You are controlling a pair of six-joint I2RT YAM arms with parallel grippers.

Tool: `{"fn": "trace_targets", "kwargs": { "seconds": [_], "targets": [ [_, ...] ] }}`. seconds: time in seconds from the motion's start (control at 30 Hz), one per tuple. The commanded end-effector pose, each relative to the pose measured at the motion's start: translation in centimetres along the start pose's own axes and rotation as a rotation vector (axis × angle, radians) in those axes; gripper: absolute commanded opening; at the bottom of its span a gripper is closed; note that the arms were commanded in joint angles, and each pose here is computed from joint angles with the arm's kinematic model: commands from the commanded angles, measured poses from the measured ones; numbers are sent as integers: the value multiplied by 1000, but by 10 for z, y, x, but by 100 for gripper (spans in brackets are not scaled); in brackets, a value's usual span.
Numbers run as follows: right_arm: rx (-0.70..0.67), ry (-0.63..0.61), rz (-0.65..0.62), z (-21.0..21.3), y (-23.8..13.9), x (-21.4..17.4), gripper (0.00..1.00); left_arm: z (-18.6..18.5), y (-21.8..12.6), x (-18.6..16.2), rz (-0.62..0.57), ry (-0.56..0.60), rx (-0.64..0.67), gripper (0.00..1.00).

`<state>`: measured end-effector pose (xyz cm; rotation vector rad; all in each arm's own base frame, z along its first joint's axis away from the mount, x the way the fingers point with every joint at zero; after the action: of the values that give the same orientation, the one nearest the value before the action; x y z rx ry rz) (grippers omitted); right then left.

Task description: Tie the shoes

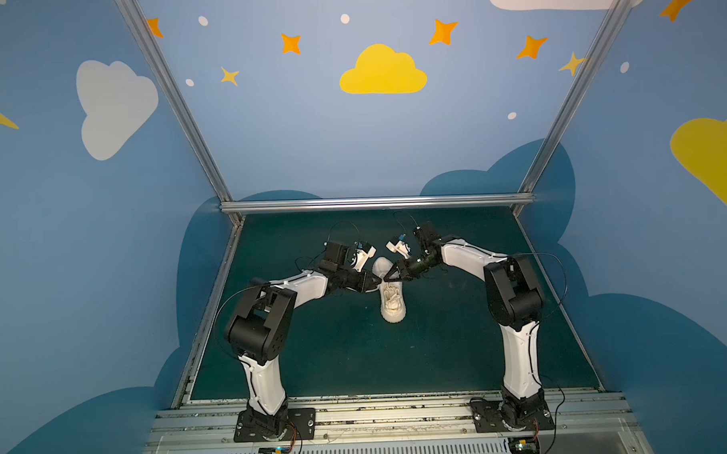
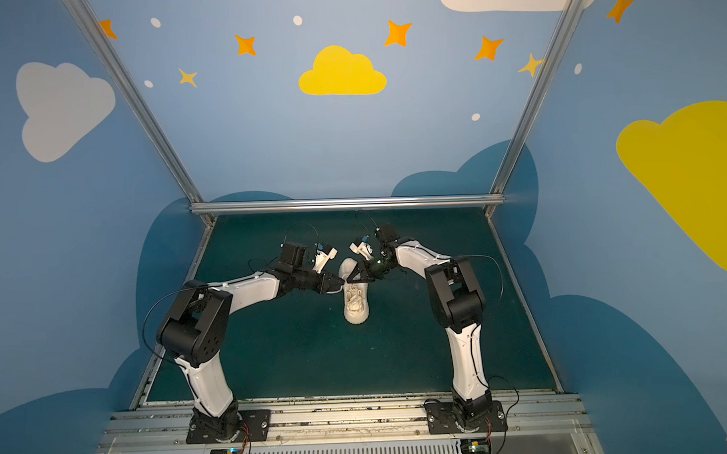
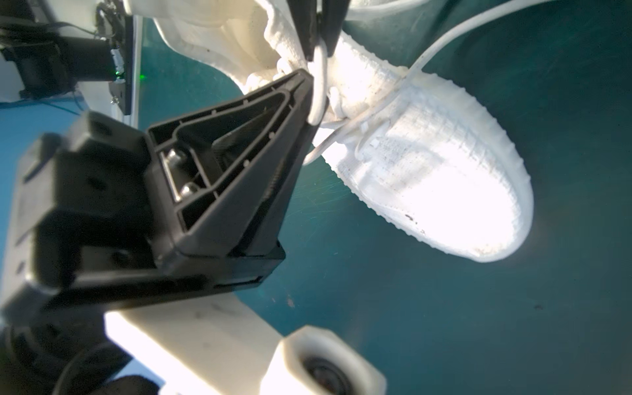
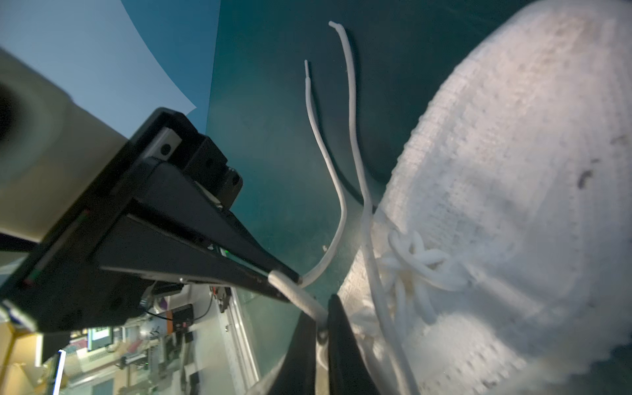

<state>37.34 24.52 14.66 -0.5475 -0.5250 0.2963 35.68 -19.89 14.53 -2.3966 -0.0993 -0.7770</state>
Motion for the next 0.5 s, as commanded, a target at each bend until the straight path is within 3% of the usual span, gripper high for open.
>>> {"fn": "trace_targets", "kwargs": {
  "seconds": [0.0, 0.47],
  "targets": [
    [18, -65, -25, 19, -14, 4, 20, -9, -5, 11, -26, 36, -27, 3],
    [20, -79, -38, 21, -16, 15, 26, -17, -9, 29, -52, 46, -36, 3]
  ]
}}
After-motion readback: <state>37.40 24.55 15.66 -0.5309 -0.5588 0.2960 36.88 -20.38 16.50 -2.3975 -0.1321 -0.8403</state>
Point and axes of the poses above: each gripper's point midway between its finger pads, its own y axis out along the fingers, its own z axis along the line the jaws close on, x = y × z, the point moved 10 cm from there along -y, back along the fingers, and after that the axes turned 8 degrees about -y, right-handed, at the moved point
